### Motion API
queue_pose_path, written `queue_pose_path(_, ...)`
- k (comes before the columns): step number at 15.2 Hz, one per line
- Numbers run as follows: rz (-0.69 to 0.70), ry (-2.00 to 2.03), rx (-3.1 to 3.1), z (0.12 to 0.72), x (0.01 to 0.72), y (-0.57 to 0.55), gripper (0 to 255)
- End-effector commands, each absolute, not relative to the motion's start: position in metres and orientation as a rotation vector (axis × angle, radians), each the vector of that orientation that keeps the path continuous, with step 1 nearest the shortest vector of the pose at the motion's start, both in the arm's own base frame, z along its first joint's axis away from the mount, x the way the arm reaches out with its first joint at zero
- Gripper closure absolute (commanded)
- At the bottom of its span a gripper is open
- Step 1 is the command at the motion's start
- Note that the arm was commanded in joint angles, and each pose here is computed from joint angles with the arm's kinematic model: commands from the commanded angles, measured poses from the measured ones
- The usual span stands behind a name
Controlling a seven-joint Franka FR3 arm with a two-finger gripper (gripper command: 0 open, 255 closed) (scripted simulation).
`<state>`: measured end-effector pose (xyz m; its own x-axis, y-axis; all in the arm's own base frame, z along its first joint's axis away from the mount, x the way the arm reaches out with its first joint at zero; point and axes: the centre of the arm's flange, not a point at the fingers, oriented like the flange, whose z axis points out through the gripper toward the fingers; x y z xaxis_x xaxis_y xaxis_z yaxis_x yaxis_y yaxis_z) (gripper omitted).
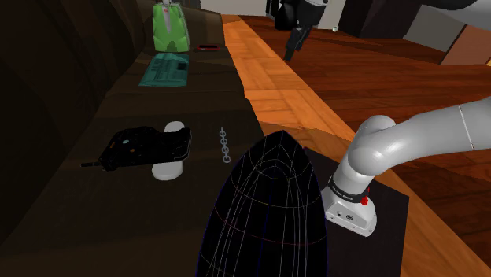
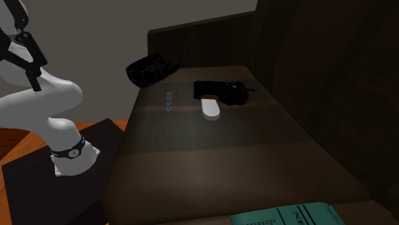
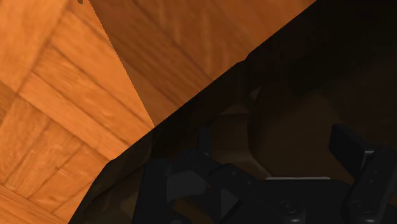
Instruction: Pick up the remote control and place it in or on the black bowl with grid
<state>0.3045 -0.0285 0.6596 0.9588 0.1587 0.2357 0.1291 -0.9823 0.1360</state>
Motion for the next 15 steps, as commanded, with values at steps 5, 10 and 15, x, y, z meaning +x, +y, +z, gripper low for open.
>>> queue_pose_path(5,0.334,0.068,3.015,0.643,0.306,0.021,0)
queue_pose_path(10,0.282,-0.125,3.033,0.623,0.314,0.083,0)
queue_pose_path(15,0.228,-0.318,3.040,0.604,0.330,0.144,0)
